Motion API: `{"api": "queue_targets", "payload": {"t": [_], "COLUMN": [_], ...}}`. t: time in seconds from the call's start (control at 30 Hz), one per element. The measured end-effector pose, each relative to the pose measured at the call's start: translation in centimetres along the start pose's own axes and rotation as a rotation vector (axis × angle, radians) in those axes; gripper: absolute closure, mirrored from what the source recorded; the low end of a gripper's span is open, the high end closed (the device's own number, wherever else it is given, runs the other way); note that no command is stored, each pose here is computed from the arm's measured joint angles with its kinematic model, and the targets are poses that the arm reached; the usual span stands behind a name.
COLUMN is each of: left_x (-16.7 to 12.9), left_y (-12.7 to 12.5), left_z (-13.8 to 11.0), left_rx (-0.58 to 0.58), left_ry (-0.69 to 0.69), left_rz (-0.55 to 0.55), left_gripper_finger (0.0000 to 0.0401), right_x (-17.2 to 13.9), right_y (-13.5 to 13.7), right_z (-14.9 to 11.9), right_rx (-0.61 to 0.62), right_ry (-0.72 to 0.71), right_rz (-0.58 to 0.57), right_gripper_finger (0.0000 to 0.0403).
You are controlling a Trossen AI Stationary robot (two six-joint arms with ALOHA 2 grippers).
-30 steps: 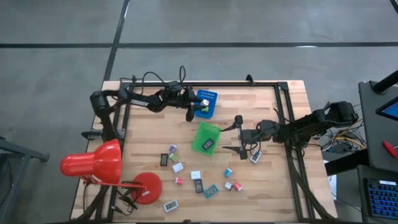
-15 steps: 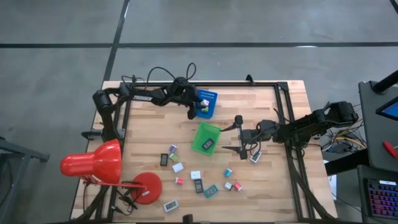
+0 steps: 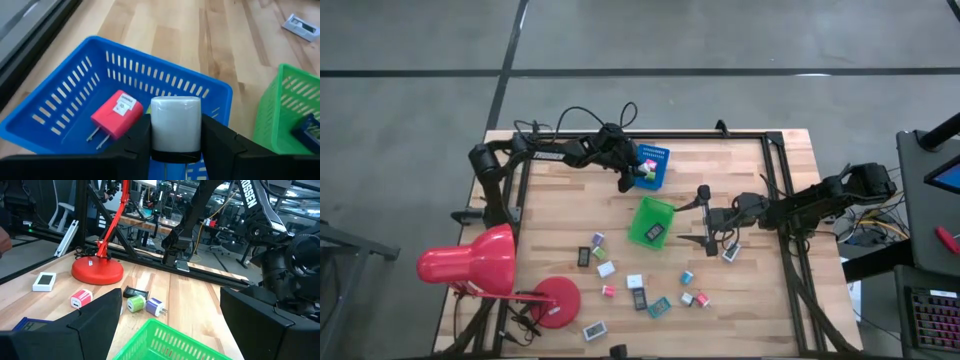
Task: Pick & Place Office items
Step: Put the top small white charger adapter into the blue bin
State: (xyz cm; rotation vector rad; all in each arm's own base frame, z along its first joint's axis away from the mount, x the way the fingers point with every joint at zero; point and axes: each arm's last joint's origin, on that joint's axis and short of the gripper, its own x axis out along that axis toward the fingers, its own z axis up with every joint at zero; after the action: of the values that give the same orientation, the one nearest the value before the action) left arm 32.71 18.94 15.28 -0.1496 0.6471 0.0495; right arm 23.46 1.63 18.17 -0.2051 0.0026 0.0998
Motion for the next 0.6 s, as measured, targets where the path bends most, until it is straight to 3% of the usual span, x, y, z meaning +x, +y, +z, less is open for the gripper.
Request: {"api": "queue_targets", "payload": {"t": [0.6], "left_x": [0.59], "left_y": [0.00], "left_z": [-1.02], "left_rx": [-0.032], "left_ry": [0.059], "left_rz": [-0.035], "left_gripper_finger": [0.0271], "right_x": [-0.01], "right_y": [-0.03], "right_z": [0.17], "right_rx": [-0.001], "right_ry": [-0.016], "right_rz": [-0.003], "right_gripper_finger": [0.0077]}}
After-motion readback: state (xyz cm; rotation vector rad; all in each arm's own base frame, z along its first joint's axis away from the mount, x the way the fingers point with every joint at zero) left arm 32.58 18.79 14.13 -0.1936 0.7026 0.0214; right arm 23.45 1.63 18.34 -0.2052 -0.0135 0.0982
